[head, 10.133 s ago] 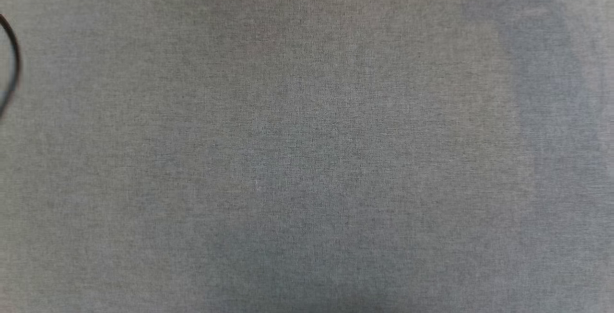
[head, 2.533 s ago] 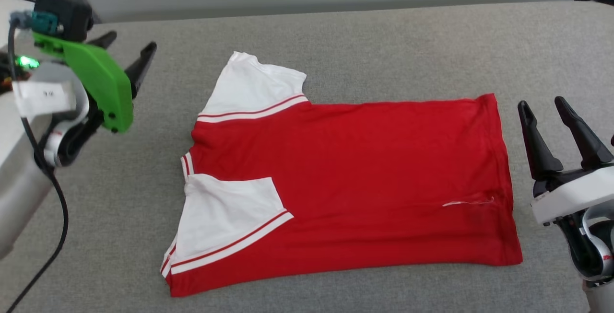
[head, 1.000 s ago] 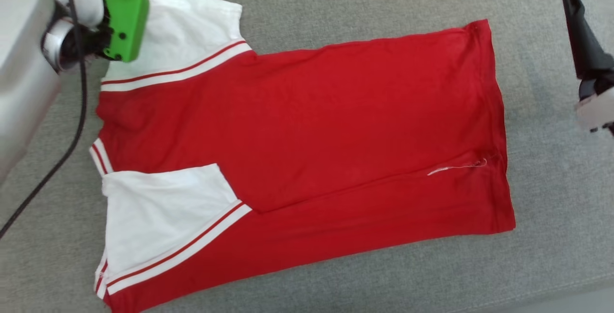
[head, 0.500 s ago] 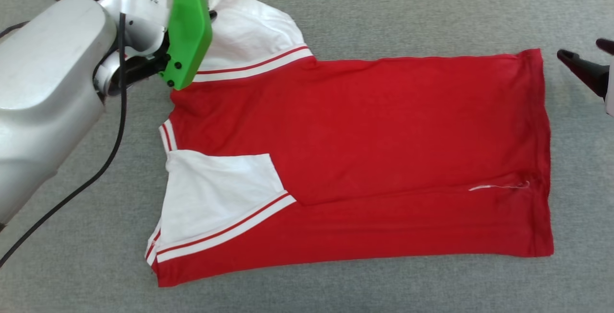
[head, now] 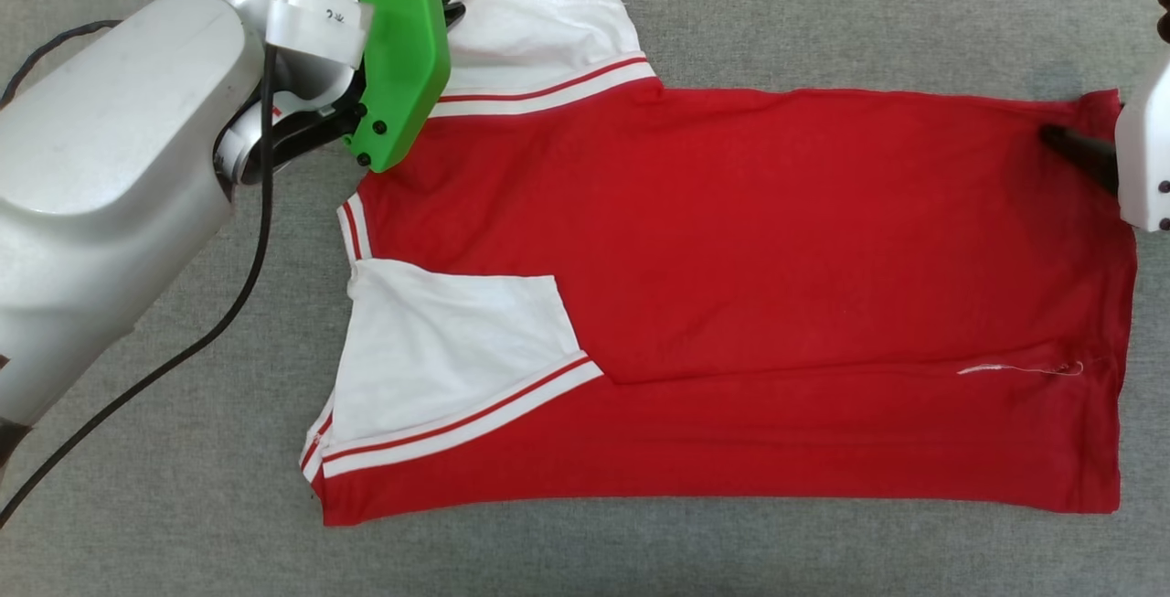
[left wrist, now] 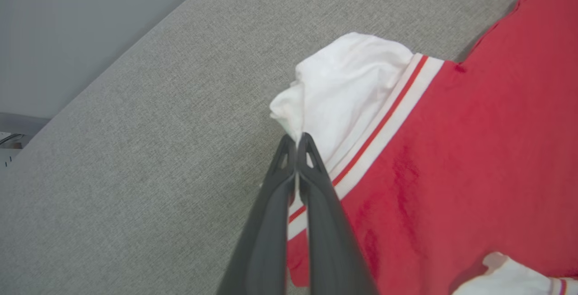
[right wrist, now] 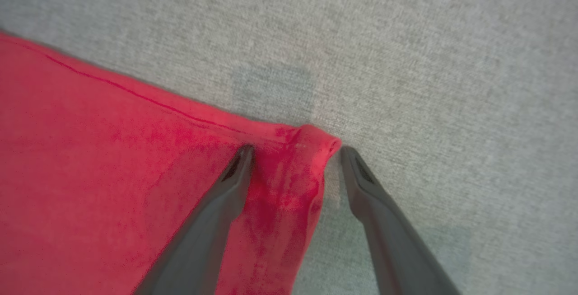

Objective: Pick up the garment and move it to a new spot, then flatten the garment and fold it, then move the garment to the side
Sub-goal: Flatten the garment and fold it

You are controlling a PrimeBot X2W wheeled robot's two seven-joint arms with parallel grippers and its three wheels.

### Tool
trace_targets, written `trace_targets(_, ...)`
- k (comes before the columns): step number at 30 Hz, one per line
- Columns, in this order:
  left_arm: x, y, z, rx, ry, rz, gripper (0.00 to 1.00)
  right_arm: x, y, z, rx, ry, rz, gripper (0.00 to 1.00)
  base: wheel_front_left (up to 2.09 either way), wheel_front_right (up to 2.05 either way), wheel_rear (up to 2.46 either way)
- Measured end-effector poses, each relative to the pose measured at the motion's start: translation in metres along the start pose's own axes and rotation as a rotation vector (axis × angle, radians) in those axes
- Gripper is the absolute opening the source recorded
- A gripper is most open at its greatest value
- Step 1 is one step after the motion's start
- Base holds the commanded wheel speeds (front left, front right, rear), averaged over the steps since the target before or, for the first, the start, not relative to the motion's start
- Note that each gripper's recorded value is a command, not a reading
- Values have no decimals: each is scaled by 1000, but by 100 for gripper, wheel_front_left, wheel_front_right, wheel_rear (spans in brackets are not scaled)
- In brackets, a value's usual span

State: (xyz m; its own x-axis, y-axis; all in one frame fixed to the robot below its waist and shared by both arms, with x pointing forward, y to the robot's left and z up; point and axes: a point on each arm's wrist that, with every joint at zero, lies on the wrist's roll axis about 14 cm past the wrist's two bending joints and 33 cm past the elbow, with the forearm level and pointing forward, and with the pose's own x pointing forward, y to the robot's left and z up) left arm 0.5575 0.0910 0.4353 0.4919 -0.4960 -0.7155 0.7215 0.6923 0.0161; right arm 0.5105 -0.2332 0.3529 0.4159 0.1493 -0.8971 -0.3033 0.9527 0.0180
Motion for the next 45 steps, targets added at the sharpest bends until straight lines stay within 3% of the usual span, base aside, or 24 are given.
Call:
trace_targets(1, 1, 1, -1, -2, 3, 1, 0, 1, 0, 1, -4, -17, -2, 44, 0, 0, 0)
trace_targets(2, 1, 1, -2, -3, 2, 3, 0, 1, 0, 3, -5, -36, -1, 0, 0, 0, 0)
trace_targets(13, -27, -3, 4, -8, -63, 38, 0, -38, 14, 31, 6, -330, 37, 0, 0, 0, 0)
trace_targets(25, -78, -47, -28, -51, -111, 35, 0, -94, 31, 1, -7, -483, 66, 0, 0, 0, 0)
trace_targets(35, -106, -93, -92, -145, -61, 26, 0, -111, 48, -53, 51, -481, 104, 0, 0, 0, 0)
trace_targets(45, -91, -119, -156, -282, 55, -6, 0, -82, 69, -108, 142, -332, 150, 0, 0, 0, 0)
